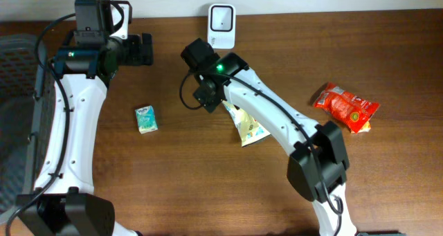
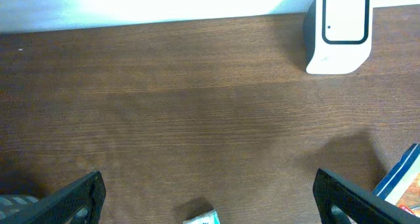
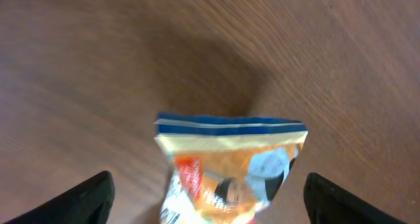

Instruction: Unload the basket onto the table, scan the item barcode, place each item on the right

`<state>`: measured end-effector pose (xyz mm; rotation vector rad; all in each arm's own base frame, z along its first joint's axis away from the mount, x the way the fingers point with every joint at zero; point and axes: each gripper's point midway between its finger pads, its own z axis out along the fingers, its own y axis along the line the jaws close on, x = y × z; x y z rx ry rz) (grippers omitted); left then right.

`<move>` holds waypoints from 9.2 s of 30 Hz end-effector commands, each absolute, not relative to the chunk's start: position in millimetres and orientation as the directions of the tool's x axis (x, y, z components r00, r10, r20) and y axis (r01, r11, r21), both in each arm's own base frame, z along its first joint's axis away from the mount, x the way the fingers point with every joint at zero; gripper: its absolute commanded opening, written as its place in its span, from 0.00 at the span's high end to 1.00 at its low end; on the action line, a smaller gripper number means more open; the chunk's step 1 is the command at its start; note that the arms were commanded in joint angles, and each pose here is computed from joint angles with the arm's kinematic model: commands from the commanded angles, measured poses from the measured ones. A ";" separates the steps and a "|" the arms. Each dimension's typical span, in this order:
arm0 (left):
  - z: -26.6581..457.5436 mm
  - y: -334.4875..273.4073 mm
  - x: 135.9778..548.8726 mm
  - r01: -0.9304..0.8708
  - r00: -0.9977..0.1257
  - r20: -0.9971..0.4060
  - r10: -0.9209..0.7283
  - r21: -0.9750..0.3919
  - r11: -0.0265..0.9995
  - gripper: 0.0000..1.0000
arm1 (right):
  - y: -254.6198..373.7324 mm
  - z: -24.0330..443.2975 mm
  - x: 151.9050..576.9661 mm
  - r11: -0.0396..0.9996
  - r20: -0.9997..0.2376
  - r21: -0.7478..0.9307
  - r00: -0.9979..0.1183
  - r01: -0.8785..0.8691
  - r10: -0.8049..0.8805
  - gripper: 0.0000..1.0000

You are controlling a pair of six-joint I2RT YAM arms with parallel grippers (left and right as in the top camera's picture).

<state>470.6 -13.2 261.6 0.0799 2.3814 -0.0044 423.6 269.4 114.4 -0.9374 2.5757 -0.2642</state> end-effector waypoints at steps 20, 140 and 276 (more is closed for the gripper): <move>260.5 -9.2 472.0 0.060 -0.724 -0.686 0.068 0.035 0.998 0.01 | 218.0 33.8 416.9 0.804 -0.156 -0.467 -0.860 -0.369 -0.486 0.77; 260.5 -9.2 472.0 0.060 -0.724 -0.686 0.068 0.035 0.998 0.01 | 169.6 35.8 375.4 0.535 -0.220 0.759 -0.920 -0.370 -0.325 0.14; 260.5 -9.2 472.0 0.060 -0.724 -0.686 0.068 0.035 0.998 0.01 | 248.8 145.1 387.6 0.852 -0.321 0.164 -0.844 -0.497 -0.431 0.21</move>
